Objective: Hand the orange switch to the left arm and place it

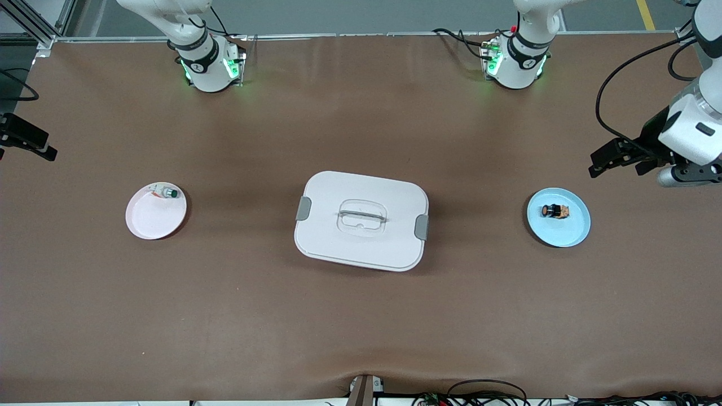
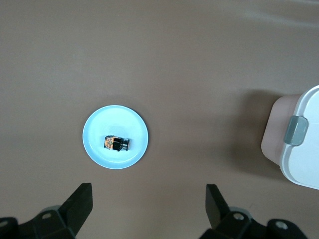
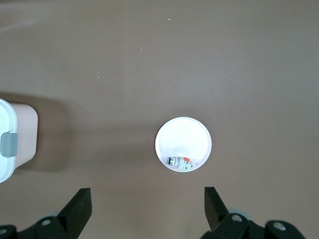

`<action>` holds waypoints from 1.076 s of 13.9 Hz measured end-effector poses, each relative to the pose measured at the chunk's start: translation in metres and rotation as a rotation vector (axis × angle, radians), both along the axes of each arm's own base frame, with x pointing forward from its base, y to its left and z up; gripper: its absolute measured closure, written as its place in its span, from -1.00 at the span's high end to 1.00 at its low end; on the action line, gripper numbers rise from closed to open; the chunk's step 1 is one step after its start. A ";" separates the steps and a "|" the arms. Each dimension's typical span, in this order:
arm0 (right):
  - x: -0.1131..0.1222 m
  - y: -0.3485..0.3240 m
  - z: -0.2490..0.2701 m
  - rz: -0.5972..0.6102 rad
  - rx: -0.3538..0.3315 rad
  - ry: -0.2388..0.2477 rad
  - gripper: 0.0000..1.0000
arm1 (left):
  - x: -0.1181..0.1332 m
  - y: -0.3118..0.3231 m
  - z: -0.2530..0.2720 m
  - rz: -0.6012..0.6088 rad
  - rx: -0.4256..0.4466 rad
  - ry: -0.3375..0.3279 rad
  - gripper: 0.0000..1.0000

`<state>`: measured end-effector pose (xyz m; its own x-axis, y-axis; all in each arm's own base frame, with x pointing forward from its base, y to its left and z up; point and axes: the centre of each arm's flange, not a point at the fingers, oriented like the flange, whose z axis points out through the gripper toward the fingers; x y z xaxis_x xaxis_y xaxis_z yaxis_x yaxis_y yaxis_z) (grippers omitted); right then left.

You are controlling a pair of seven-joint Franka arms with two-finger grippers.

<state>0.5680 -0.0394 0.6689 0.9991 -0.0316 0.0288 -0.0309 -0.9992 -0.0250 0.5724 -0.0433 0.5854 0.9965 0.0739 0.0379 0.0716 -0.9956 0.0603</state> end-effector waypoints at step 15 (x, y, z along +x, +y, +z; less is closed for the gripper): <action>0.000 -0.001 0.000 -0.006 0.000 0.000 1.00 | 0.005 -0.022 0.003 -0.044 0.003 -0.007 1.00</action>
